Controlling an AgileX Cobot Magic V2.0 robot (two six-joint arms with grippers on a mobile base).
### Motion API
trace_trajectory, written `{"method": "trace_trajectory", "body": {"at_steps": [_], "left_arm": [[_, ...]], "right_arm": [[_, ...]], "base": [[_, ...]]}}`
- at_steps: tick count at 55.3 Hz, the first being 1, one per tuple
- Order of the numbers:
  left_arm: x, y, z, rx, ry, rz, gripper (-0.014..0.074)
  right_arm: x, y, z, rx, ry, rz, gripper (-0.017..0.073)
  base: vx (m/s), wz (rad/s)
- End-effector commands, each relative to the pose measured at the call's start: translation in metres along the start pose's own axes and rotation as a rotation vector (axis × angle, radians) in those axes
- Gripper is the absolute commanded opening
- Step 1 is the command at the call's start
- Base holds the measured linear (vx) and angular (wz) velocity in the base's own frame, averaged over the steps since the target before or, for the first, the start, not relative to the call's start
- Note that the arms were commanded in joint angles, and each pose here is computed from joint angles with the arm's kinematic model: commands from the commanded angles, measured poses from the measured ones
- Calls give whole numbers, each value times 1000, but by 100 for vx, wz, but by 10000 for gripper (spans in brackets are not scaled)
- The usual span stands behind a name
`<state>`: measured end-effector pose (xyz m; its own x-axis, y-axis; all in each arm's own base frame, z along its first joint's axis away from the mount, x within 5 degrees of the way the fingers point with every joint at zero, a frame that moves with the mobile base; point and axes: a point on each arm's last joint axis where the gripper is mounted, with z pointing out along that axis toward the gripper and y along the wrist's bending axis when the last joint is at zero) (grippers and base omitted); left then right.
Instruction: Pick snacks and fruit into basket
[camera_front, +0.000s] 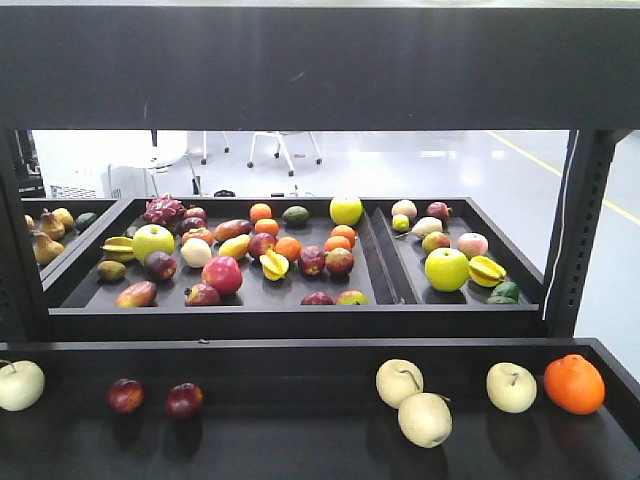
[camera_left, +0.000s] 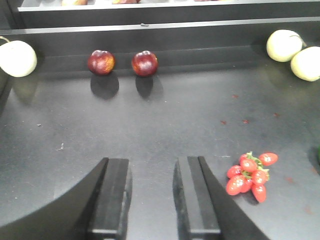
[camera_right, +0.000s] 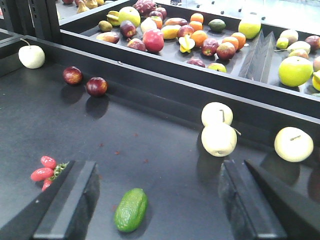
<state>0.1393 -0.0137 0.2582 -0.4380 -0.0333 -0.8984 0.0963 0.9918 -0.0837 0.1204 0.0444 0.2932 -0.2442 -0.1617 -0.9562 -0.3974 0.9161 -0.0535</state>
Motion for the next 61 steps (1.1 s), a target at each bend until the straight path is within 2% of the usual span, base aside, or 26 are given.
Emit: {"method": "trace_trajectory", "body": {"at_steps": [1, 61], "left_arm": [[-17, 1, -4, -21, -107, -14, 328], [-18, 2, -4, -26, -120, -14, 328]], "right_arm": [[-15, -5, -3, 48, -89, -12, 547], [-15, -5, -3, 49, -90, -12, 547]], "base": [[3, 3], [1, 1]]}}
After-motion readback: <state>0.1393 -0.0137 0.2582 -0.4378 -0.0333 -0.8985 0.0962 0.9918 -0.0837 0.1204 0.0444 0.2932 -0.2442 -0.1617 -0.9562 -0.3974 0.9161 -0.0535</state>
